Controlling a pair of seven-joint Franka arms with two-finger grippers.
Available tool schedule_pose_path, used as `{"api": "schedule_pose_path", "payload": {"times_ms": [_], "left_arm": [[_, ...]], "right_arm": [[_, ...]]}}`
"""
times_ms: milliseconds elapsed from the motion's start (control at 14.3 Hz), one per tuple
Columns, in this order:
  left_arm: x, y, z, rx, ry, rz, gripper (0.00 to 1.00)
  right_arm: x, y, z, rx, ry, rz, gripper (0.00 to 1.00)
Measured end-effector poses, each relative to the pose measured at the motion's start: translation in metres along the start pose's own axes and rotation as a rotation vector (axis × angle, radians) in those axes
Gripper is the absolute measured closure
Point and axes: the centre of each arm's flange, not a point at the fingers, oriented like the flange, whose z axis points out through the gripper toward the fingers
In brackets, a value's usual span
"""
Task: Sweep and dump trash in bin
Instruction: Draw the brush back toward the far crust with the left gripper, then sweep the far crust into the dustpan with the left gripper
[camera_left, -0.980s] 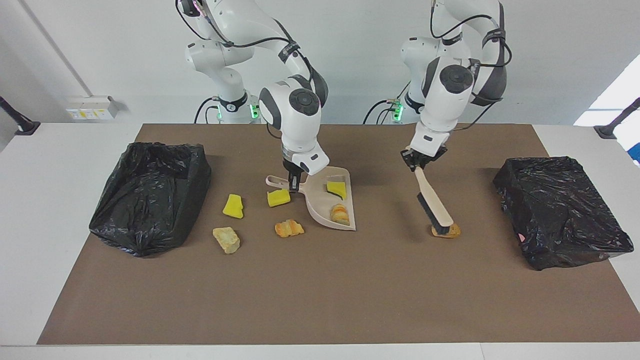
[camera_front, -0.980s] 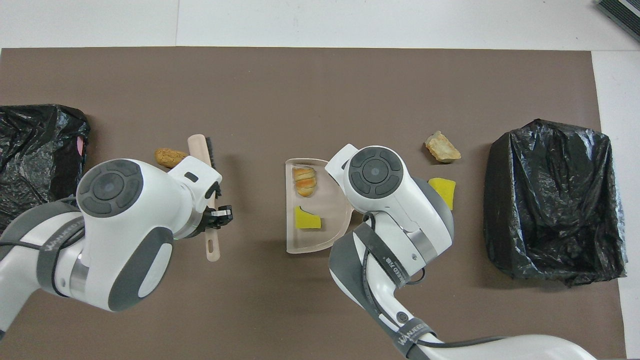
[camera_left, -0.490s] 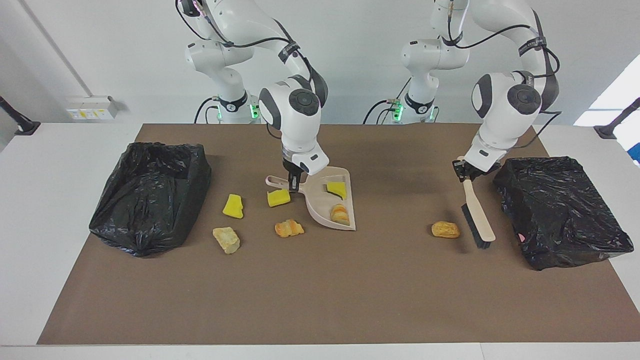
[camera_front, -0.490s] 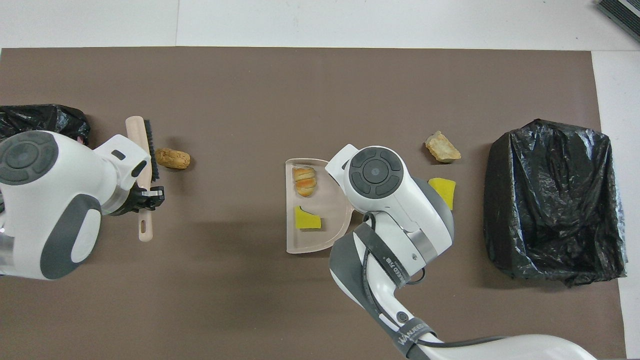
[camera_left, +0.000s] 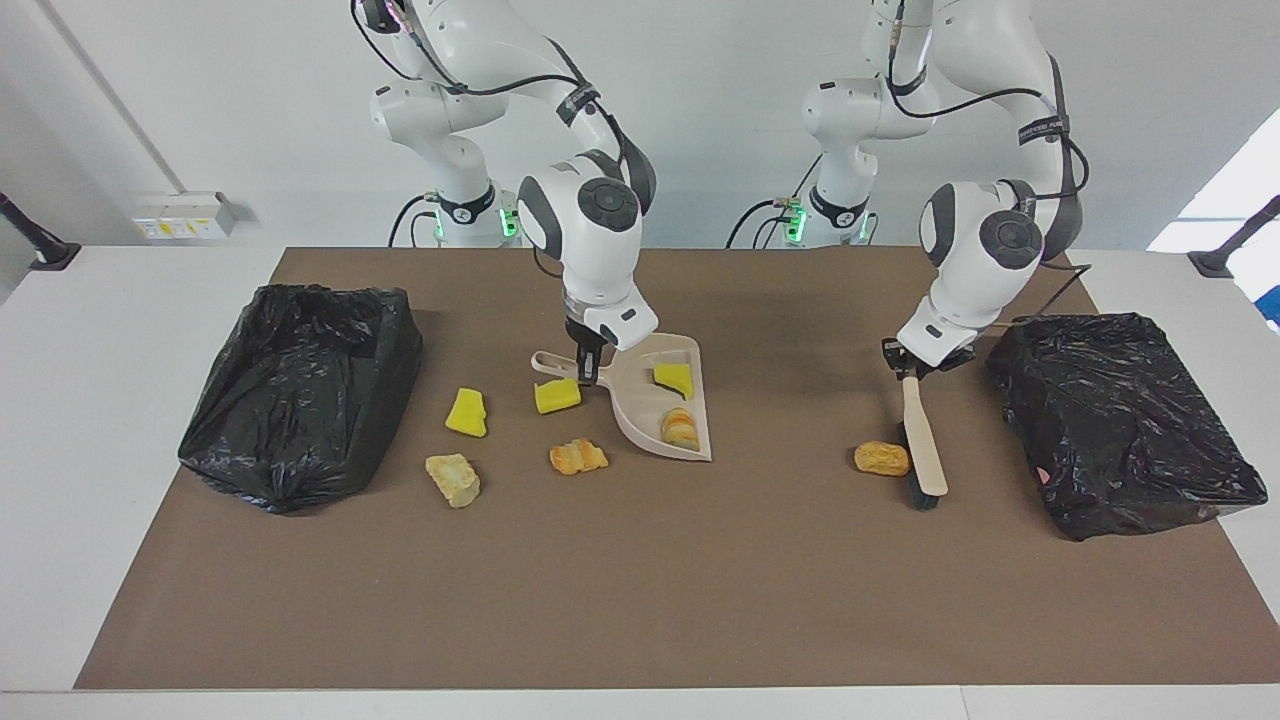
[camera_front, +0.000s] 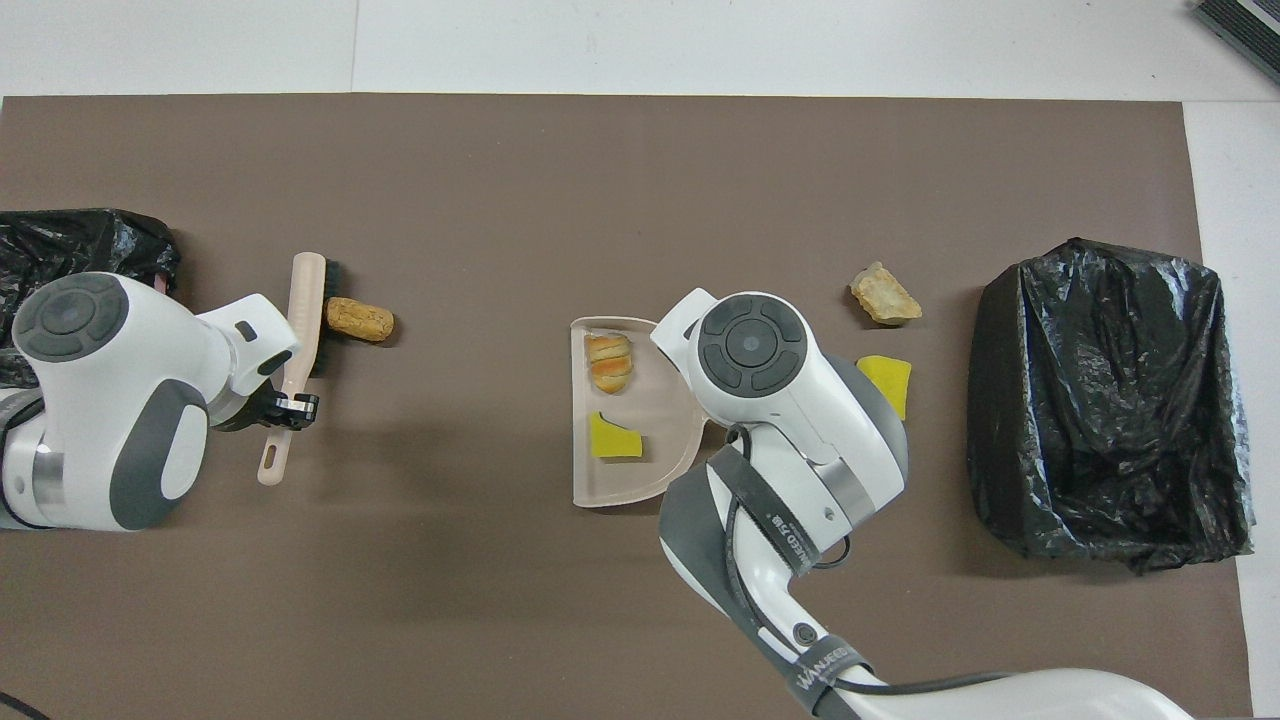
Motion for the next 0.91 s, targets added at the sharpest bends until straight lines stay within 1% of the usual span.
{"api": "schedule_pose_path", "payload": {"times_ms": [210,700,910], "left_arm": [[-0.015,0.046,0.006,-0.020,-0.018,0.028,0.74],[-0.054,0.192,-0.002,-0.077,-0.027,0.120,0.74],[-0.073,0.233,-0.006,-0.107,-0.034,0.137,0.74]], "right_arm": [[0.000,0.000,0.000,0.000,0.000,0.000,0.69],[-0.001,0.000,0.003,-0.006,0.005,0.001,0.69],[-0.001,0.000,0.004,-0.009,0.008,0.001,0.69]]}}
